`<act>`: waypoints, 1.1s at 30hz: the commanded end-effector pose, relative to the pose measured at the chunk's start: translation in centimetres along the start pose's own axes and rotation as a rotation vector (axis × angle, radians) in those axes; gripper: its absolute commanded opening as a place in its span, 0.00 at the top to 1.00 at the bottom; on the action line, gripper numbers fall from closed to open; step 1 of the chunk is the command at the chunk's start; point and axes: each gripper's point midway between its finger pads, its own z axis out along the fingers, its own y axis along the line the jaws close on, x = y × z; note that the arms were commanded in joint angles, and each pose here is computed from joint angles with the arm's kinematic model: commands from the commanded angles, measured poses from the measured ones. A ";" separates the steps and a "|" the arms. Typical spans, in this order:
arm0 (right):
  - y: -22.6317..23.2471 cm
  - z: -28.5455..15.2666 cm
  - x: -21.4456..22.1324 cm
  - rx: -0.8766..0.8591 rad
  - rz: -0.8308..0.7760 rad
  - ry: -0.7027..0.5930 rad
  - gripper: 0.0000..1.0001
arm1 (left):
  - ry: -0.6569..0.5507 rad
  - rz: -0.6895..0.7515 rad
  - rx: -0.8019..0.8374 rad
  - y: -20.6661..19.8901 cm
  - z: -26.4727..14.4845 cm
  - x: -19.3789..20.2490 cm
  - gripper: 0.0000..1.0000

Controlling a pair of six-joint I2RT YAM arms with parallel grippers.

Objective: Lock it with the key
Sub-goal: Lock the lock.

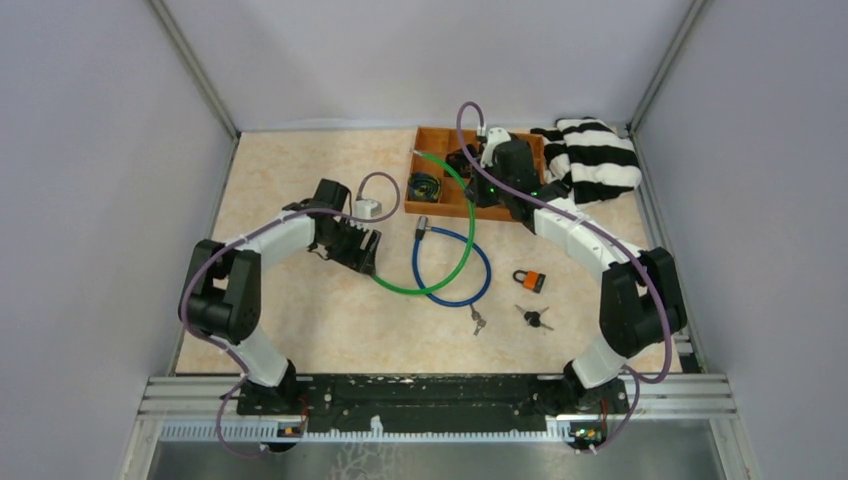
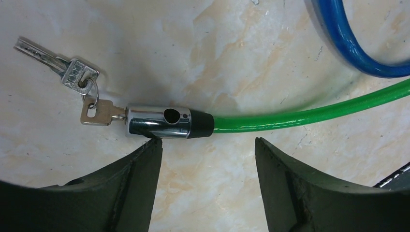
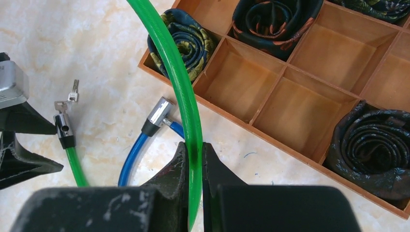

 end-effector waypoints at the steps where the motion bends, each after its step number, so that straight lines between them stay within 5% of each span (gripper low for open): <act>1: 1.9 -1.5 -3.9 -0.065 0.000 -0.135 1.00 | -0.017 -0.047 -0.023 0.5 0.3 -0.8 0.26; 9: 3.9 -1.6 -3.2 -0.196 -0.016 -0.136 1.00 | -0.012 -0.052 -0.031 1.2 1.8 -1.2 0.40; 16: 5.2 -1.5 -1.7 -0.283 -0.009 -0.114 1.00 | 0.013 -0.036 -0.049 1.9 3.2 -1.5 0.43; 33: 5.4 -1.5 -0.2 -0.308 0.016 -0.108 1.00 | 0.115 0.075 -0.115 1.7 6.1 -0.1 0.65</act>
